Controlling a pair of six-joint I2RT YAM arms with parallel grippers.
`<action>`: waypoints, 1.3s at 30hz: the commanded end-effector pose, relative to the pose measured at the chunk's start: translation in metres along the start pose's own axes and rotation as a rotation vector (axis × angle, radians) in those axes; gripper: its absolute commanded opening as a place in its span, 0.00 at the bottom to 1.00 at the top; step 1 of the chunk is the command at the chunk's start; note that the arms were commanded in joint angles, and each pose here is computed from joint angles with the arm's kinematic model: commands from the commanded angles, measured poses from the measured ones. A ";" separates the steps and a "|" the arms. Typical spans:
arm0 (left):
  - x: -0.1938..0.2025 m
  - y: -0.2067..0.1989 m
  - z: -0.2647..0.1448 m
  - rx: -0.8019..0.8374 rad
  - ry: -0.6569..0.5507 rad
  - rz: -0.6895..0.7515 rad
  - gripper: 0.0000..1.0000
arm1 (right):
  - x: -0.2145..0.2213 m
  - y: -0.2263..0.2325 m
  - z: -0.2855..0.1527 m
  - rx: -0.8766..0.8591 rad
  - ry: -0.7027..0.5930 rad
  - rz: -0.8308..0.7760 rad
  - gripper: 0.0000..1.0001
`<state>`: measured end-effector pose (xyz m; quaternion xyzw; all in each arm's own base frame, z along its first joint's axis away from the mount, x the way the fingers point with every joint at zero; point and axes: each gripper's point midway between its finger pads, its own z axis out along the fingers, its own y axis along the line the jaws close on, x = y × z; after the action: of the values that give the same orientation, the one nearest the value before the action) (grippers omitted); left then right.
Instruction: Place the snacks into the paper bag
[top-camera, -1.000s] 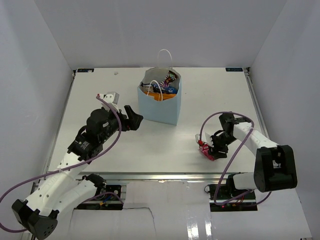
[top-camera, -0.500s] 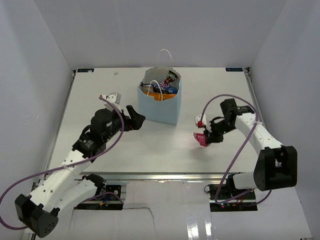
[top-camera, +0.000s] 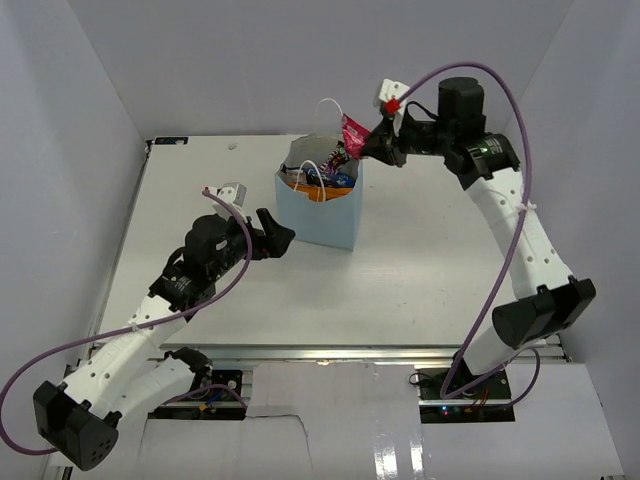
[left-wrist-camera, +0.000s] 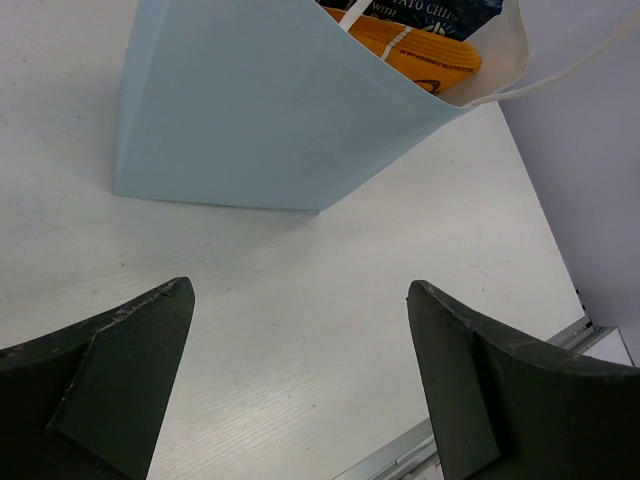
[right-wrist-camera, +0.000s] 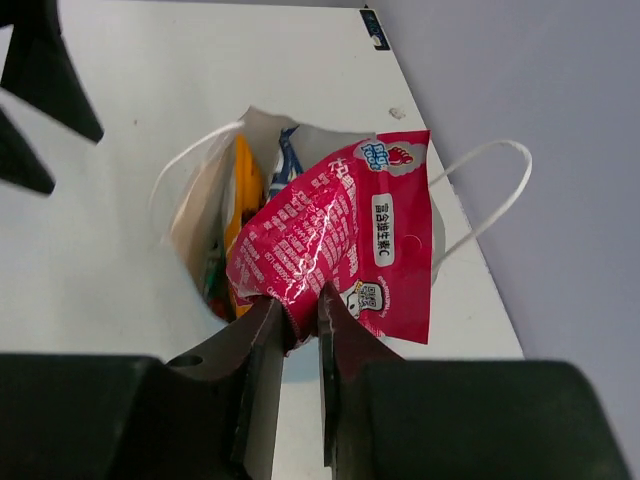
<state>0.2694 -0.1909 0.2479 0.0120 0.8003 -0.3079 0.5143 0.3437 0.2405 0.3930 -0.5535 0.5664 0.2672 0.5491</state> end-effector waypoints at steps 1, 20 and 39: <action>-0.016 -0.014 -0.005 0.056 -0.037 -0.007 0.98 | -0.007 -0.026 0.046 0.092 -0.021 0.156 0.08; -0.014 -0.017 -0.024 0.078 -0.055 -0.040 0.98 | 0.007 -0.048 0.085 0.309 0.066 0.150 0.98; -0.016 -0.016 -0.020 0.086 -0.053 0.050 0.98 | 0.179 -0.004 -0.181 1.058 0.387 0.640 0.90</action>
<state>0.2587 -0.1902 0.2620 0.0361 0.7837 -0.3214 0.5303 0.3405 0.0399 0.2642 -0.1058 0.8531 0.0416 0.5092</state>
